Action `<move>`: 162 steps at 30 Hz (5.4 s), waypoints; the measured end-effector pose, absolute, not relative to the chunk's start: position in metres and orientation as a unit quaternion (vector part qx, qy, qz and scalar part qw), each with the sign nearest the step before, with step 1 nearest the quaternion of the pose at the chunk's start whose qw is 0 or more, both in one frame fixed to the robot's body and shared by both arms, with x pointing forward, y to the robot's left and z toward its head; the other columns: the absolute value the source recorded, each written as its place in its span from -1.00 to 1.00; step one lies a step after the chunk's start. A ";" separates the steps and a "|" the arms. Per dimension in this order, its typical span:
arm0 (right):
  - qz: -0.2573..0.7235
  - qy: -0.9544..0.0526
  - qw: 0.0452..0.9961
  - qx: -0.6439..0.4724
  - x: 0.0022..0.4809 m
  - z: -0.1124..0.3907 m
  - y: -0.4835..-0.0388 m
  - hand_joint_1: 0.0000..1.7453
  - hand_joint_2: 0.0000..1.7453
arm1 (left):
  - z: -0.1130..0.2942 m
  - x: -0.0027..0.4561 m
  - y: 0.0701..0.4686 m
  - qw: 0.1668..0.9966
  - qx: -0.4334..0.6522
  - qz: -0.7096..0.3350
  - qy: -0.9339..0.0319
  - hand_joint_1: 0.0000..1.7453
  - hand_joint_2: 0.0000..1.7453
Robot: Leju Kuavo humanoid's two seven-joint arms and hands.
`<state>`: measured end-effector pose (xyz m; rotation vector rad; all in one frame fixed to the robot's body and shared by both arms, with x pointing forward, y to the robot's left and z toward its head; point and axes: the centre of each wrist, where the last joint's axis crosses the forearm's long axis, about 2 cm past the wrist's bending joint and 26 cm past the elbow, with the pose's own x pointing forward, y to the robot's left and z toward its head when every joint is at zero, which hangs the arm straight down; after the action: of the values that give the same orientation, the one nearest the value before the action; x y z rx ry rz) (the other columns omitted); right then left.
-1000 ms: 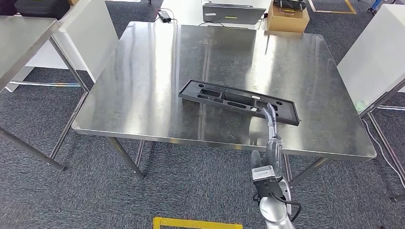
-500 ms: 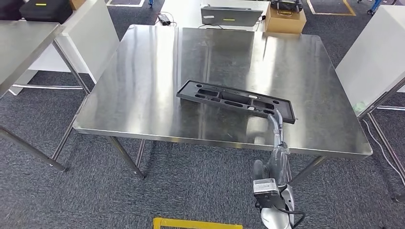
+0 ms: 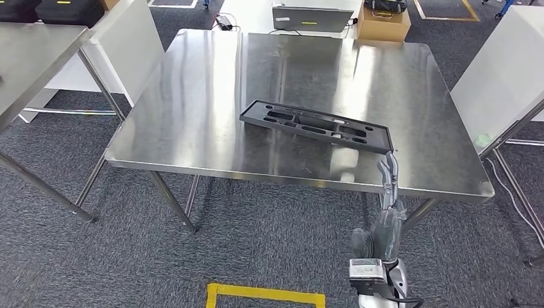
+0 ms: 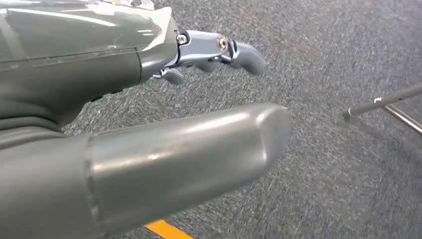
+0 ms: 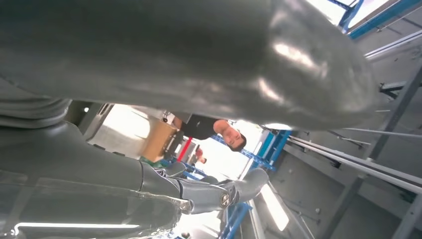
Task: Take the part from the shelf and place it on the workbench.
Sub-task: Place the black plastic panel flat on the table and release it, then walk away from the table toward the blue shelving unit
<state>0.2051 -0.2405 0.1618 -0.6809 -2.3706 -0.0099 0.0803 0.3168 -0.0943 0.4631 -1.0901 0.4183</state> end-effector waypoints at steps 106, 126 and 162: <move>-0.029 -0.848 0.387 -0.361 0.143 0.160 -0.307 -1.00 -1.00 | -0.090 0.115 0.301 0.823 0.171 0.100 -0.532 -1.00 -1.00; -0.028 -0.841 0.404 -0.359 0.150 0.152 -0.309 -1.00 -1.00 | -0.089 0.115 0.304 0.821 0.181 0.112 -0.530 -1.00 -1.00; 0.012 -0.831 0.451 -0.326 0.172 0.135 -0.299 -1.00 -1.00 | -0.090 0.112 0.299 0.821 0.184 0.126 -0.526 -1.00 -1.00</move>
<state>0.1722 -0.2989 0.1348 -0.8050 -2.0543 0.0294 0.1123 0.2995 -0.0903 0.3927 -1.1200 0.2677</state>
